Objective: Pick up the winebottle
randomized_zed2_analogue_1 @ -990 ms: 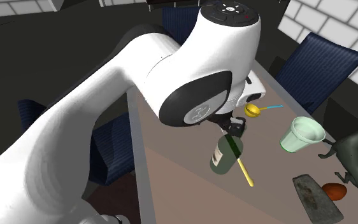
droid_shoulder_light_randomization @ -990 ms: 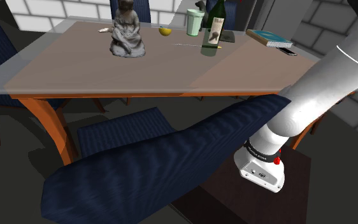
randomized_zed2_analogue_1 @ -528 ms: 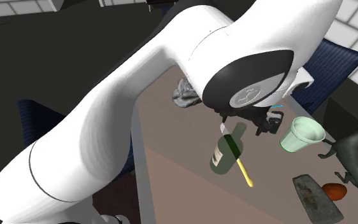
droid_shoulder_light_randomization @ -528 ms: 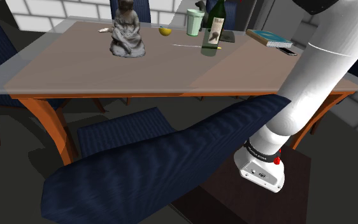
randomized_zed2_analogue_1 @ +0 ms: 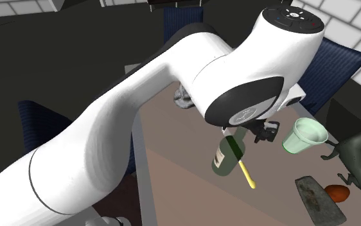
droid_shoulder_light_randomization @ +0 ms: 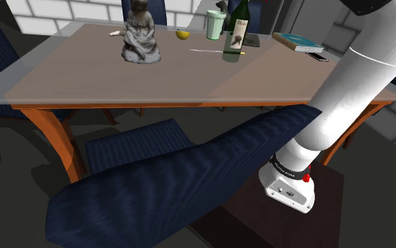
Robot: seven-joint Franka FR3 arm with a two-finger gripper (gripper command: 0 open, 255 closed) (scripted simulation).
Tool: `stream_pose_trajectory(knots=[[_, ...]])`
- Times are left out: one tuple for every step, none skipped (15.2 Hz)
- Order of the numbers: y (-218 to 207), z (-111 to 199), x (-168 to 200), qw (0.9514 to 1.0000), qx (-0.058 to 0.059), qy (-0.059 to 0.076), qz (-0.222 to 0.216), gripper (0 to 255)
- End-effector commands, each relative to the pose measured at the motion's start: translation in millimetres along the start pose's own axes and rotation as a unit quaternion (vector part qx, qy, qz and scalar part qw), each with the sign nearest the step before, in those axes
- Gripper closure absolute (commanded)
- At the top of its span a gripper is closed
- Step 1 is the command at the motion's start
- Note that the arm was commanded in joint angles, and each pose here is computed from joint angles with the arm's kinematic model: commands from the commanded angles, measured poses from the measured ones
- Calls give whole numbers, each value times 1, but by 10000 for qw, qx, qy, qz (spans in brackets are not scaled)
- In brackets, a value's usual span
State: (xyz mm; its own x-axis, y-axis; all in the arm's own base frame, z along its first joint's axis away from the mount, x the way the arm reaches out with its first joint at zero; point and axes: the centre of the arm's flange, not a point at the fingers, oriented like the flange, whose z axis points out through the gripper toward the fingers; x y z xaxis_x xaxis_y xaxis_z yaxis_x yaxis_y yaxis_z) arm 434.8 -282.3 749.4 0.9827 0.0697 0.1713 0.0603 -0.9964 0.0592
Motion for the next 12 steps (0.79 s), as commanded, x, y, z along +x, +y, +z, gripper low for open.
stream_pose_trajectory(knots=[[0,2,-1,10000,-2,2,-1,255],[0,2,-1,10000,-2,2,-1,255],[0,2,-1,10000,-2,2,-1,255],[0,2,-1,10000,-2,1,-1,255],[0,2,-1,10000,-2,1,-1,255],[0,2,-1,10000,-2,1,-1,255],[0,2,-1,10000,-2,1,-1,255],[0,2,-1,10000,-2,1,-1,255],[0,2,-1,10000,-2,2,-1,255],[0,1,-1,10000,-1,2,-1,255],[1,-4,0,10000,-1,2,0,255],[1,-9,1,10000,-1,2,0,255]])
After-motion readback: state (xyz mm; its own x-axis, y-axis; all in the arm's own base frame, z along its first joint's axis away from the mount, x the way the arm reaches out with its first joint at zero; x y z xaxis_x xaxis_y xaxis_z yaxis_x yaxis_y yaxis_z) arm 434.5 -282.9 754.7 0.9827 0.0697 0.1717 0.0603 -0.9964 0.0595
